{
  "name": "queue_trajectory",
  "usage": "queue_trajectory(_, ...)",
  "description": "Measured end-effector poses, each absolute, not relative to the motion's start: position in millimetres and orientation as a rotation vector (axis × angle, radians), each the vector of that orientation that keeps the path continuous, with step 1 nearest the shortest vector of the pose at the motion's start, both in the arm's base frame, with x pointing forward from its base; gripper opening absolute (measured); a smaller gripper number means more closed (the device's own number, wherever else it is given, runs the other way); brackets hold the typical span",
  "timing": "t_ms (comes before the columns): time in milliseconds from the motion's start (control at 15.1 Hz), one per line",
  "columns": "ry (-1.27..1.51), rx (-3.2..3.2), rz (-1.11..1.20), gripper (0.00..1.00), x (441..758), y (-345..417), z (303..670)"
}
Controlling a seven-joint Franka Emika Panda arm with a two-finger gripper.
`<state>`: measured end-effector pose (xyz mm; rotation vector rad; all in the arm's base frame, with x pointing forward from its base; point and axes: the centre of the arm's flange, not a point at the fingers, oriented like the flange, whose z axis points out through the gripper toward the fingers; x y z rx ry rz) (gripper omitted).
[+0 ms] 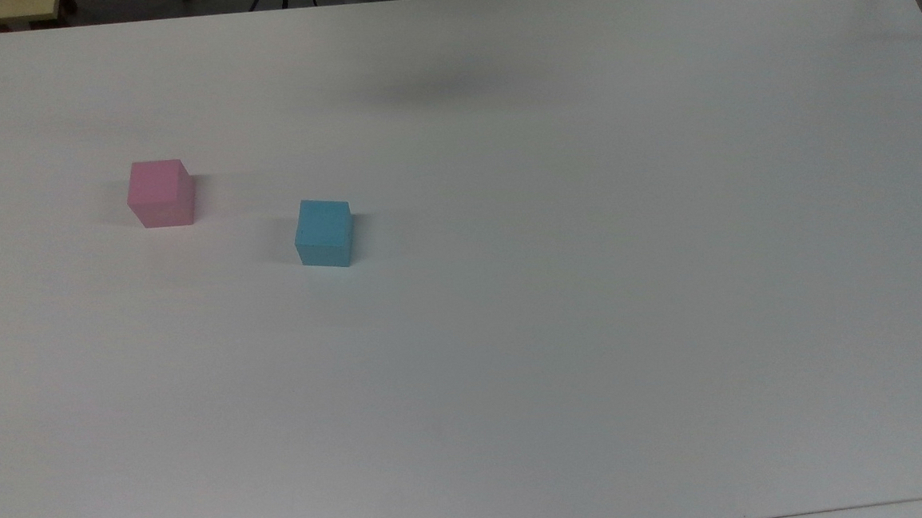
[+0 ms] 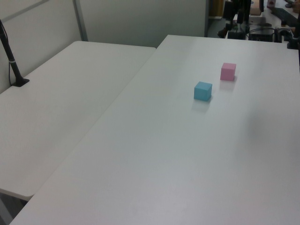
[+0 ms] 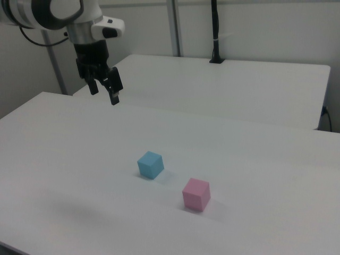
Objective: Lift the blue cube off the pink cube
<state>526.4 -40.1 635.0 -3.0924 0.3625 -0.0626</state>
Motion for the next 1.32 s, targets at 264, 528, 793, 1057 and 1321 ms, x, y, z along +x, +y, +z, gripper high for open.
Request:
queue_trajectory(264, 0.181, -3.155, -0.115, 1.0, 523.5, -71.3, 650.6)
queue_trajectory(528, 0.165, -3.165, -0.148, 1.0, 518.1, -106.6, 661.2)
queue_trajectory(793, 0.142, -3.167, -0.113, 1.0, 524.1, -98.9, 652.4)
queue_trajectory(1057, 0.121, -3.169, -0.076, 1.0, 533.5, -92.1, 640.3)
queue_trajectory(1321, 0.123, -3.171, -0.067, 1.0, 538.5, -92.7, 636.6)
